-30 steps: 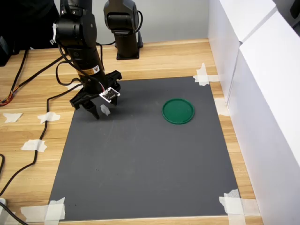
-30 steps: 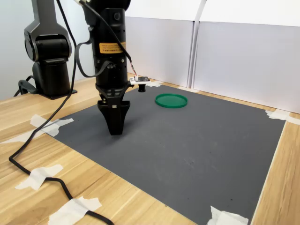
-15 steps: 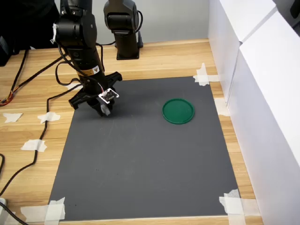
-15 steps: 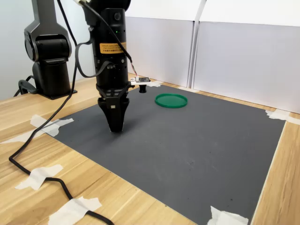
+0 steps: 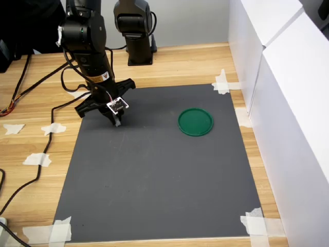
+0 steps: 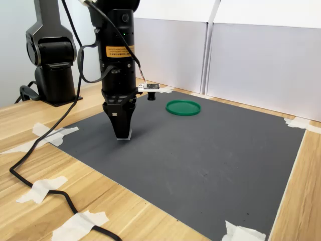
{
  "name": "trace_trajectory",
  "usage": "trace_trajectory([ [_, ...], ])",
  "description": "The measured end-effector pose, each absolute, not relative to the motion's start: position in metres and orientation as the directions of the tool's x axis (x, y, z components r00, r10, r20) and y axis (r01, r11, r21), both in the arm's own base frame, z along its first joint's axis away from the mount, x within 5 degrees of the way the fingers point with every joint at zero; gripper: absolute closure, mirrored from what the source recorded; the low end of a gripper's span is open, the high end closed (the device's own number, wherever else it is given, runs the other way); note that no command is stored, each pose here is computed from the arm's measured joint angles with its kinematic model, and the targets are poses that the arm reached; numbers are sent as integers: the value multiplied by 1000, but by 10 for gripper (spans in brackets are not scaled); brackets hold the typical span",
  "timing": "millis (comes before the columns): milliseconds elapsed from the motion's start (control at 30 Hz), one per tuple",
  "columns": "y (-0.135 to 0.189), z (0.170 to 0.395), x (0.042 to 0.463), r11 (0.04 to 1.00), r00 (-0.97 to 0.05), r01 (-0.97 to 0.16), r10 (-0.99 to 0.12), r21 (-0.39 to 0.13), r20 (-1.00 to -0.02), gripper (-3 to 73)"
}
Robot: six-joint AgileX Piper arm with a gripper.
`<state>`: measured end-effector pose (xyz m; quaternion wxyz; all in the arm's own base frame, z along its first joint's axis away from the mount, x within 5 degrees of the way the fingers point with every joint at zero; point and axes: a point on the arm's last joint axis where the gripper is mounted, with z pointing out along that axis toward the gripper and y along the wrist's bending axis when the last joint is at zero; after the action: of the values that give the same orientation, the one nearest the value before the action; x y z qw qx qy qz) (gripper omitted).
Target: Grasp a white terminal and put it on the green lid.
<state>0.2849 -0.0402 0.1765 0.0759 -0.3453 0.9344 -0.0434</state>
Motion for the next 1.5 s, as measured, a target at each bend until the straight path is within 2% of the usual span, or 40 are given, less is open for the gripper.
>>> trace_trajectory([
  [67, -39, 178, 283, 763, -756, -636, -646, -115, -103, 605],
  [200, -37, 193, 278, 774, -763, -622, -633, -117, -128, 605],
  [400, -30, 244, 276, 794, -759, -594, -607, -132, -236, 605],
  [567, -2, 277, 275, 724, -683, -676, -686, -138, -252, 605],
  [733, 40, 289, 272, 624, -585, -772, -773, -124, -244, 605],
  [933, 88, 287, 262, 530, -495, -841, -833, -104, -248, 605],
  [1200, 144, 261, 256, 474, -457, -879, -866, -45, -203, 605],
  [1333, 161, 244, 260, 459, -444, -887, -880, -59, -170, 605],
  [1500, 166, 224, 273, 461, -447, -882, -884, -98, -139, 605],
])
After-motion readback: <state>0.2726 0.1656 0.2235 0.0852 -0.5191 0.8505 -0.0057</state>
